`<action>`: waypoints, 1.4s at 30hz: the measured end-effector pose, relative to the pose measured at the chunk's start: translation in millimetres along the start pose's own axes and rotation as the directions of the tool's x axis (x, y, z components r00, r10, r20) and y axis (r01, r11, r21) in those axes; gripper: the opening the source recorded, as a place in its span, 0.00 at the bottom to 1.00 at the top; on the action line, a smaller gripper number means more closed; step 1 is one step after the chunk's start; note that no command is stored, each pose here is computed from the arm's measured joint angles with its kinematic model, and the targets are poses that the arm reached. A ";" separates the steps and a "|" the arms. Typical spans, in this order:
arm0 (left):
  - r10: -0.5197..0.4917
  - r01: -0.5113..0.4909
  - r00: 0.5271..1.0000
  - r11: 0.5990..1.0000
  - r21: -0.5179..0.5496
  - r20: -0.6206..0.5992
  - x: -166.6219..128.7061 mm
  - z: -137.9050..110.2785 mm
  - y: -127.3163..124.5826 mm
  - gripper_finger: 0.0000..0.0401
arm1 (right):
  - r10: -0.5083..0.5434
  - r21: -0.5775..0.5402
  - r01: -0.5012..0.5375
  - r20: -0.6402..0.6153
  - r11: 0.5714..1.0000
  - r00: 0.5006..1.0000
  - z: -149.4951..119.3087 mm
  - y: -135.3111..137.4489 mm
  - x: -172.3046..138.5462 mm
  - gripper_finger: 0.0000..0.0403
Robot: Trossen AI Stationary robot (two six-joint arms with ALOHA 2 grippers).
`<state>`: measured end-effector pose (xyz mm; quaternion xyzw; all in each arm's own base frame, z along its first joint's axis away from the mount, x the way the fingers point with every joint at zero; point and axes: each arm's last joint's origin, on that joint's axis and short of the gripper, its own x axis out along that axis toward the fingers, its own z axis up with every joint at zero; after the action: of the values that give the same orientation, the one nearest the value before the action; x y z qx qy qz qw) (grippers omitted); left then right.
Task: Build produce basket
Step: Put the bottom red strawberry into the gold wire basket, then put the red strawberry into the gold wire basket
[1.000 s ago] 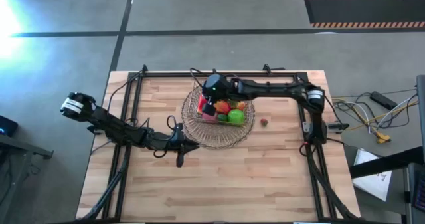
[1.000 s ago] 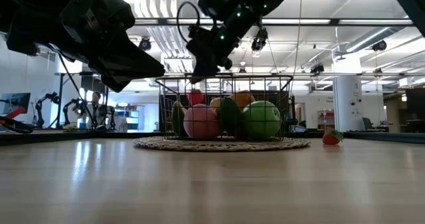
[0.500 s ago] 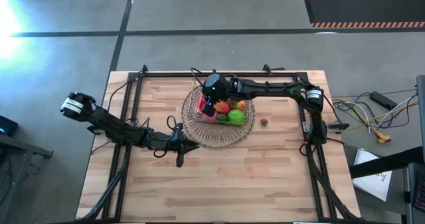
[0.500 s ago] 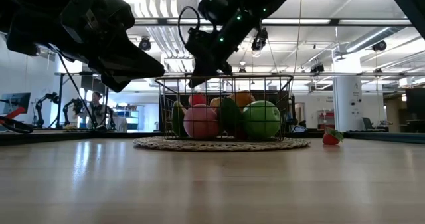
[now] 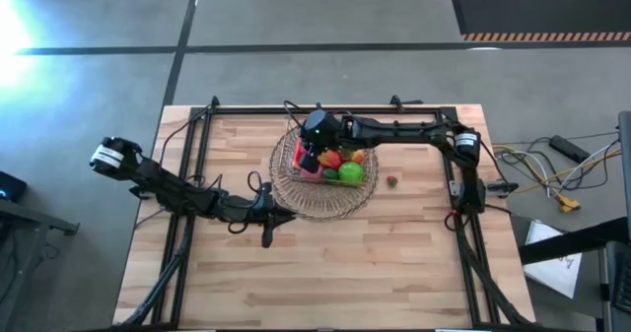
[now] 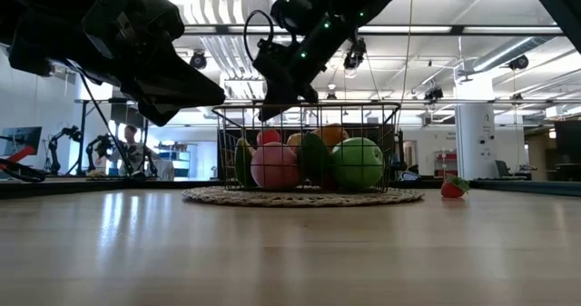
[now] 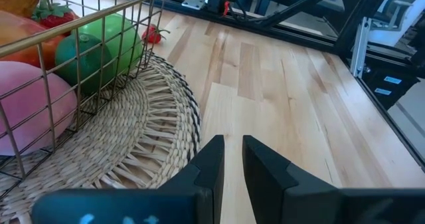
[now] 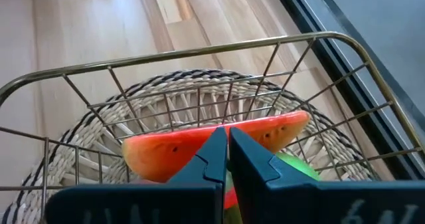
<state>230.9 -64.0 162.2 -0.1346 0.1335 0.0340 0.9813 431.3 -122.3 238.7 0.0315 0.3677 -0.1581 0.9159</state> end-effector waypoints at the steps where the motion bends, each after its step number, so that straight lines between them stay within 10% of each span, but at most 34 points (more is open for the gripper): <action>1: 0.000 0.000 1.000 1.000 0.000 0.000 0.0 0.0 0.0 0.10 | 0.000 0.008 0.000 -0.001 1.000 1.000 -0.4 0.0 0.2 0.02; 14: -0.001 0.001 1.000 1.000 -0.022 0.002 0.0 0.2 -0.1 0.10 | -0.003 0.009 0.003 -0.026 1.000 1.000 -17.0 0.8 9.2 0.04; 23: -0.001 0.001 1.000 1.000 -0.024 0.002 0.0 0.2 -0.1 0.10 | -0.004 -0.055 0.003 -0.009 0.998 1.000 -13.2 0.1 2.5 0.30; 31: -0.001 0.001 1.000 1.000 -0.026 0.001 0.0 0.2 -0.1 0.10 | -0.002 -0.081 0.003 0.021 0.997 1.000 2.6 -1.9 -48.2 0.45; 42: -0.001 0.001 1.000 1.000 -0.026 0.002 0.0 0.3 -0.1 0.10 | 0.048 -0.116 -0.043 0.040 0.992 0.998 -26.2 32.5 -129.1 0.41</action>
<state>231.0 -64.0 162.5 -0.1475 0.1322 0.0353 0.9795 336.3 -52.5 305.9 -0.0162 0.3558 -0.1165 0.9271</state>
